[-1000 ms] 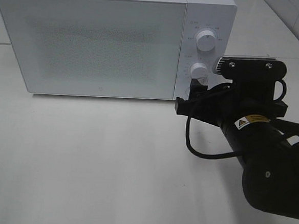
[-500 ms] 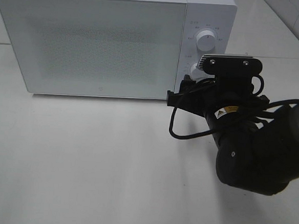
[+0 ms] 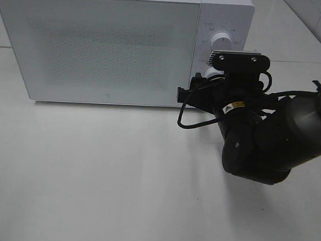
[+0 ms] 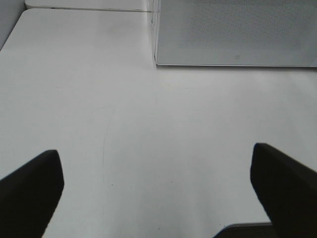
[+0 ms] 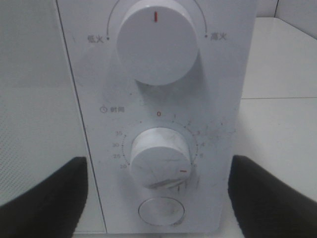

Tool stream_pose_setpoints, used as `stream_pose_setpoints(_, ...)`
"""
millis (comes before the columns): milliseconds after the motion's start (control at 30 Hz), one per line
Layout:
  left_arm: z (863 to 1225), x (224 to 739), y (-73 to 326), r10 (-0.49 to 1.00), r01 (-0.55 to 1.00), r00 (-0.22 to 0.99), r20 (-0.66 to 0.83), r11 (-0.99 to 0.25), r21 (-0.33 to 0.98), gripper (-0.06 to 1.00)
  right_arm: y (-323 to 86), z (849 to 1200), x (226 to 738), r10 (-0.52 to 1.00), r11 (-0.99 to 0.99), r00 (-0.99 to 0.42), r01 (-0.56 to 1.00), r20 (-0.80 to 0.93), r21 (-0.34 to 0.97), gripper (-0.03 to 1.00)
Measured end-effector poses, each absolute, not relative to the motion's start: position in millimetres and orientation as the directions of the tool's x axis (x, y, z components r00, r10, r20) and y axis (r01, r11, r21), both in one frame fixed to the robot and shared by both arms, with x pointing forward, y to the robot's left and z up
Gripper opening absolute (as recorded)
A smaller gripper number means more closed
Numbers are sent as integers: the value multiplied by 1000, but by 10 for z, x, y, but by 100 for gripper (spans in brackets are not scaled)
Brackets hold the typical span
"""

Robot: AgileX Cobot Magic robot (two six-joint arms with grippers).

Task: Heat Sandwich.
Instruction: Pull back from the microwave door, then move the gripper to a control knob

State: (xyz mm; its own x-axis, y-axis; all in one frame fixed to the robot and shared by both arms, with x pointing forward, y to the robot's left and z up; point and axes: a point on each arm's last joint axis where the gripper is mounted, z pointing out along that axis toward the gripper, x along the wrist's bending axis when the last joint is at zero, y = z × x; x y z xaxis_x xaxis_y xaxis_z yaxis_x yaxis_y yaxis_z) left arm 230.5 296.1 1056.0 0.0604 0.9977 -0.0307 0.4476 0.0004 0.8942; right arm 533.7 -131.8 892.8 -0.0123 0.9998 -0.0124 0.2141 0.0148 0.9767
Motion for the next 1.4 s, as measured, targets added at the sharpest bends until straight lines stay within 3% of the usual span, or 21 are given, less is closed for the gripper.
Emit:
stream_pose_setpoints(567, 10560, 2305, 2961, 998, 448, 60, -31, 0, 894, 96, -1305, 8798, 5654, 1000, 4, 12, 213, -6, 977, 76)
stream_pose_setpoints(1400, 10560, 2305, 2961, 998, 448, 60, -31, 0, 894, 96, -1319, 8770, 5610, 1000, 21, 10, 225, -24, 974, 74)
